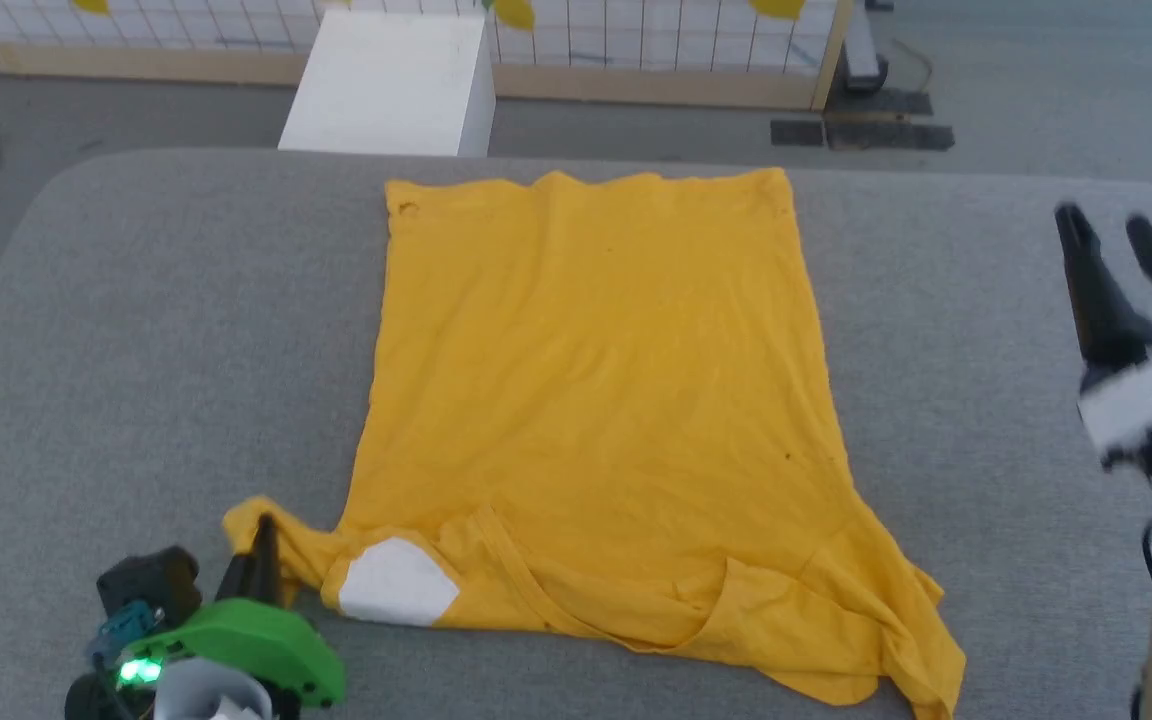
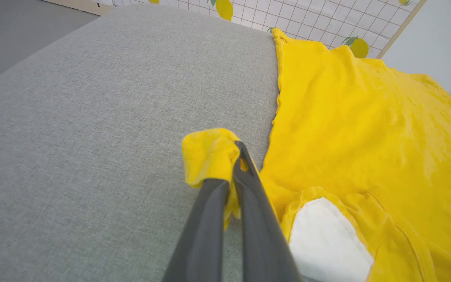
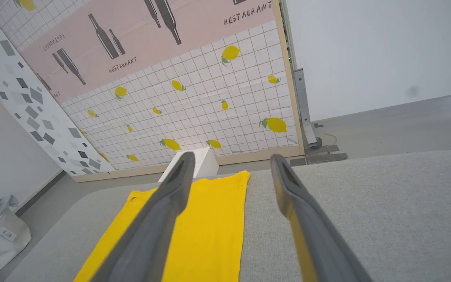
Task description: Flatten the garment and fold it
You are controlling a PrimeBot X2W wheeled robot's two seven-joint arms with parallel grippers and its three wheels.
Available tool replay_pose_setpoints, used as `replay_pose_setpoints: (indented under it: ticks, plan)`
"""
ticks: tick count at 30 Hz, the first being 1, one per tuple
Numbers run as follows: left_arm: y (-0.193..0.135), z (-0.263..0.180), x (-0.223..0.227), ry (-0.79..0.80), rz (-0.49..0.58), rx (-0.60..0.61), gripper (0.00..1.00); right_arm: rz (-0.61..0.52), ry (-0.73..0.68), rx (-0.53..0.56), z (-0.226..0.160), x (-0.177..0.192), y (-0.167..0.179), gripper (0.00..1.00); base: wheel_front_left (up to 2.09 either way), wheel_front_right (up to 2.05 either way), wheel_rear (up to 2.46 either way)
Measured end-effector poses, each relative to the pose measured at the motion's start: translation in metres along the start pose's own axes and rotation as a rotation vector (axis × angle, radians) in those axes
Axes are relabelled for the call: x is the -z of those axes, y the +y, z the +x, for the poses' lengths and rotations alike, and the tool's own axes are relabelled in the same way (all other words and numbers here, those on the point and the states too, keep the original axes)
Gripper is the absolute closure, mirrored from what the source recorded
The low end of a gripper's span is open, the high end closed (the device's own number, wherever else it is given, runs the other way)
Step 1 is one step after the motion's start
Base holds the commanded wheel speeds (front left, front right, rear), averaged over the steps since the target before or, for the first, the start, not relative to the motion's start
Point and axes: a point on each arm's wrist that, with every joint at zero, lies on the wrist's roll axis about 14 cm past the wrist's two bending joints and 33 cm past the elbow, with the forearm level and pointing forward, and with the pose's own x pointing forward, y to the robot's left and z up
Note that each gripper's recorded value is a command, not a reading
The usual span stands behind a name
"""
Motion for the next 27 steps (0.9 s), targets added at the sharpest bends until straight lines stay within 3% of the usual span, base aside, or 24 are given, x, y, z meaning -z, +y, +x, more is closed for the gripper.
replay_pose_setpoints:
  ticks: [5, 12, 20, 27]
  plan:
    - [-0.017, 0.016, -0.008, -0.032, -0.007, 0.037, 1.0, -0.07, 0.01, -0.016, 0.064, 0.003, 0.01, 0.0, 0.0, 0.0, 0.0]
    - [-0.028, 0.032, -0.005, -0.033, -0.036, 0.038, 1.0, -0.196, 0.158, -0.031, 0.157, 0.025, 0.02, 0.0, 0.0, 0.0, 0.0]
    - [-0.018, 0.041, 0.013, 0.013, -0.048, -0.021, 1.0, -0.392, 0.556, 0.046, 0.224, 0.098, 0.001, 0.0, 0.0, 0.0, 0.0]
    - [-0.006, 0.046, 0.034, 0.073, -0.035, -0.073, 1.0, -0.415, 0.85, 0.088, 0.238, 0.182, -0.015, 0.0, 0.0, 0.0, 0.0]
